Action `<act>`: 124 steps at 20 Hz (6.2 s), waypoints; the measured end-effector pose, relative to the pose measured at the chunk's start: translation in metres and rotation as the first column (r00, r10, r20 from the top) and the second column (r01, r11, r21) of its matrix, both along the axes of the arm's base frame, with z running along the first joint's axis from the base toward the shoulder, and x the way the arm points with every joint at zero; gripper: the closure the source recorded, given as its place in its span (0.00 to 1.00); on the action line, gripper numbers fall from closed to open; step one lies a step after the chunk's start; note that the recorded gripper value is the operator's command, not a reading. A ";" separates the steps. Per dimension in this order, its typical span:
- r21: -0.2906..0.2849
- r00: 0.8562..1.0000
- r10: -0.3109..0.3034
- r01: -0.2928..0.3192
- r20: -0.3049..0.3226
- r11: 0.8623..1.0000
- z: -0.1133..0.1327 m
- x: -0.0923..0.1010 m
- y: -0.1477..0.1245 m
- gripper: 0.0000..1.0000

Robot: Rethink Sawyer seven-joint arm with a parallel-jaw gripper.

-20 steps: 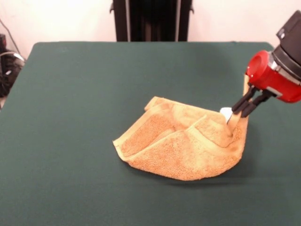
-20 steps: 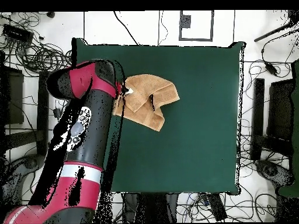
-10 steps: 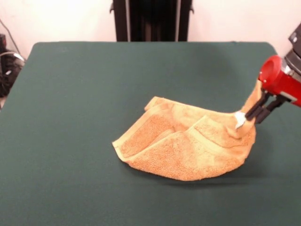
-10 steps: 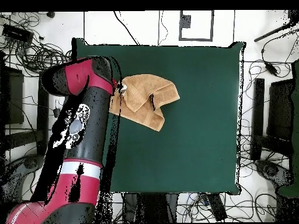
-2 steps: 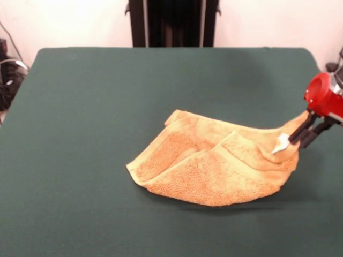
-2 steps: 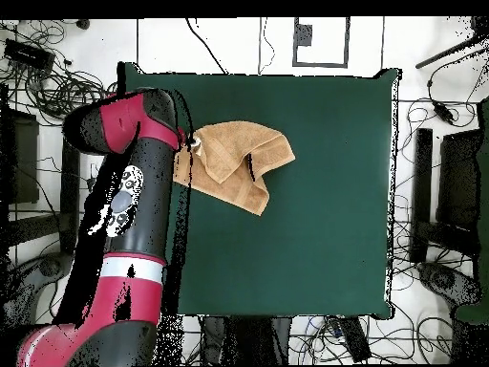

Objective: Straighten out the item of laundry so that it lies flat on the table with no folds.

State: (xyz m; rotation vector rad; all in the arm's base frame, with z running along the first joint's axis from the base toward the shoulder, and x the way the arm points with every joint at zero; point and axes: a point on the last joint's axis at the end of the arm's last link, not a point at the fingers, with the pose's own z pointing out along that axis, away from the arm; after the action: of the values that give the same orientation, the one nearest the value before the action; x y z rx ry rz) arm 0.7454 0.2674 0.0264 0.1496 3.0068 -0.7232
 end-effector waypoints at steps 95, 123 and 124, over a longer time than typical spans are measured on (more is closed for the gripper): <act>0.445 0.840 -0.285 0.058 0.462 0.893 0.135 0.075 -0.138 0.00; 0.392 0.930 0.022 -0.175 0.367 0.903 0.105 0.065 -0.177 0.00; 0.388 0.930 0.031 -0.183 0.367 0.903 0.108 0.064 -0.170 0.00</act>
State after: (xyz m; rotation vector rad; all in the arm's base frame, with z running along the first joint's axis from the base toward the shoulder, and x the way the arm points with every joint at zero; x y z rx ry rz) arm 0.8096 0.0969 0.1342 0.1088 2.7400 -0.0216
